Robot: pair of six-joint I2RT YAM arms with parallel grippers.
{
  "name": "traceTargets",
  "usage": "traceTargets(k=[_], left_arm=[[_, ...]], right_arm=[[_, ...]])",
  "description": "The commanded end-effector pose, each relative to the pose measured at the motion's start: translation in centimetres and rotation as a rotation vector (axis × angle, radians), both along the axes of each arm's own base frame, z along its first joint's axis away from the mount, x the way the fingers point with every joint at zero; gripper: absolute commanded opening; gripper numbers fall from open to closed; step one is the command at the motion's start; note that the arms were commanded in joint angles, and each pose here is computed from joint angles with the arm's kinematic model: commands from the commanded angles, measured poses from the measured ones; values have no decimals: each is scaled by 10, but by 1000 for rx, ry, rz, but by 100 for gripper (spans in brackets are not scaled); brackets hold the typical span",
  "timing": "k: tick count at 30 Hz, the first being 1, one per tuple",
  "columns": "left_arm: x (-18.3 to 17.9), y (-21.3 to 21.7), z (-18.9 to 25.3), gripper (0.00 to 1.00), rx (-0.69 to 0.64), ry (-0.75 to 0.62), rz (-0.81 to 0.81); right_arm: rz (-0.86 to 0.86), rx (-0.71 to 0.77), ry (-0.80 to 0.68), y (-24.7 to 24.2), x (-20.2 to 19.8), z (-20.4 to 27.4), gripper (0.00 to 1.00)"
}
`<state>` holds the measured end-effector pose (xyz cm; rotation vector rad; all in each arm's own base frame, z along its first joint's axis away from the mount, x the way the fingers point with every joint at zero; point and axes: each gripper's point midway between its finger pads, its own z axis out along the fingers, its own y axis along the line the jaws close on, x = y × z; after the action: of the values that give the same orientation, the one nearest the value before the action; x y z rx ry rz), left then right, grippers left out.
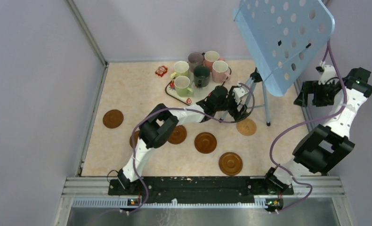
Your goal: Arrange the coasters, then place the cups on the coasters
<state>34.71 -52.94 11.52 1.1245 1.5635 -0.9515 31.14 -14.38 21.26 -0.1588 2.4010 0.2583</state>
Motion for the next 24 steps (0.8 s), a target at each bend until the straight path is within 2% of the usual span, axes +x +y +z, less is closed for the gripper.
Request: traceTargets(k=[1,7,16,24], left_arm=[[22,-16,-14,93,-2,22,78],[53,-40,-26,95,-10,1,130],[95,-69,-12,99,-102,-50,216],[90,-72,12,99,-130,-106,166]], right_arm=[[25,-29,-11,-11,-4,8,98],[1,-29,2,-22,-13,4,98],[10,-13,31,-18,-31,-9,98],[-21,47,23,-1,-37,-18,98]])
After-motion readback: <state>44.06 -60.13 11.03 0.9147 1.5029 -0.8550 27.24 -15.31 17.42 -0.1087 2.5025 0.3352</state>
